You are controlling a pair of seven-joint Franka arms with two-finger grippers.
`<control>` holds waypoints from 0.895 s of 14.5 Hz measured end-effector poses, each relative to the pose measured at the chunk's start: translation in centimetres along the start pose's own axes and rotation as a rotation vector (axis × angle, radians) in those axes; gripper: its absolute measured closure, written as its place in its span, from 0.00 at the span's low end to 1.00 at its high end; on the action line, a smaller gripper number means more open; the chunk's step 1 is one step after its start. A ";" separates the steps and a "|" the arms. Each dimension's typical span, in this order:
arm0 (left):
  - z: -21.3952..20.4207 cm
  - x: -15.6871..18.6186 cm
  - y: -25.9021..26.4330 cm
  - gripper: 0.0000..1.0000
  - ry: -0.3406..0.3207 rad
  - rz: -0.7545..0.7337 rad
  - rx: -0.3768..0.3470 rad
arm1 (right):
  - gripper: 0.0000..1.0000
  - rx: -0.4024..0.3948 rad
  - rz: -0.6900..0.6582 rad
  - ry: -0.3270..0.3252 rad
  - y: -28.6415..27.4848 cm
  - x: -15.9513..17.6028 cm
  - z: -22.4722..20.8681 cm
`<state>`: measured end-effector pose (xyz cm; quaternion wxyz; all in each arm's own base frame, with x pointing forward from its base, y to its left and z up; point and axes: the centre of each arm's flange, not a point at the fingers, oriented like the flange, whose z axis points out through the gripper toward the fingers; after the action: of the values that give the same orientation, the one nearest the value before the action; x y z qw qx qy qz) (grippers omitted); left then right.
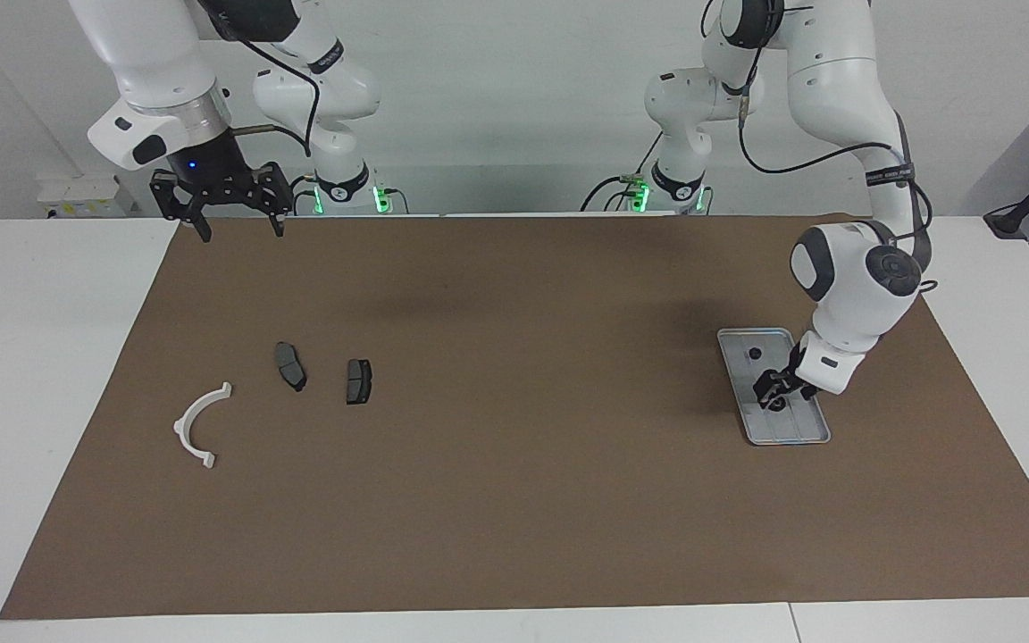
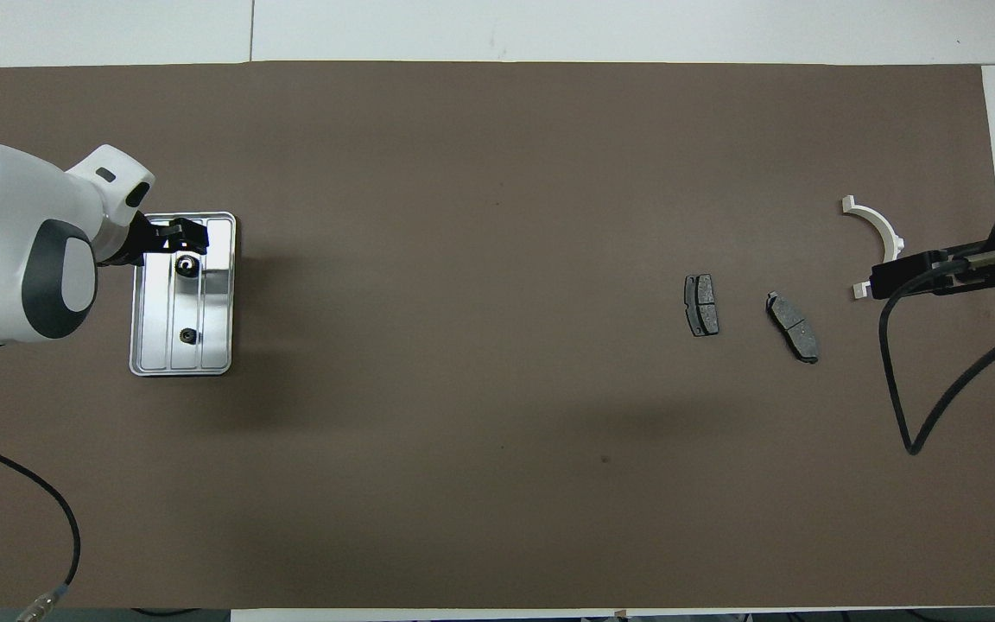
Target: Pick bearing gear from pile to tray
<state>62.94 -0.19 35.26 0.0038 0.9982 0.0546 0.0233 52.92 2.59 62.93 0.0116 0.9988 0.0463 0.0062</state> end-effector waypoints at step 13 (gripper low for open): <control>-20.6 -4.1 -0.5 0.00 -0.073 -0.004 0.022 | 0.00 0.018 0.001 0.001 -0.2 0.0 -0.1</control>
<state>57.88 0.00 55.65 -0.0053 0.9983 0.0565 -0.0137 52.90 2.78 62.98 0.0027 0.9989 0.0461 0.0064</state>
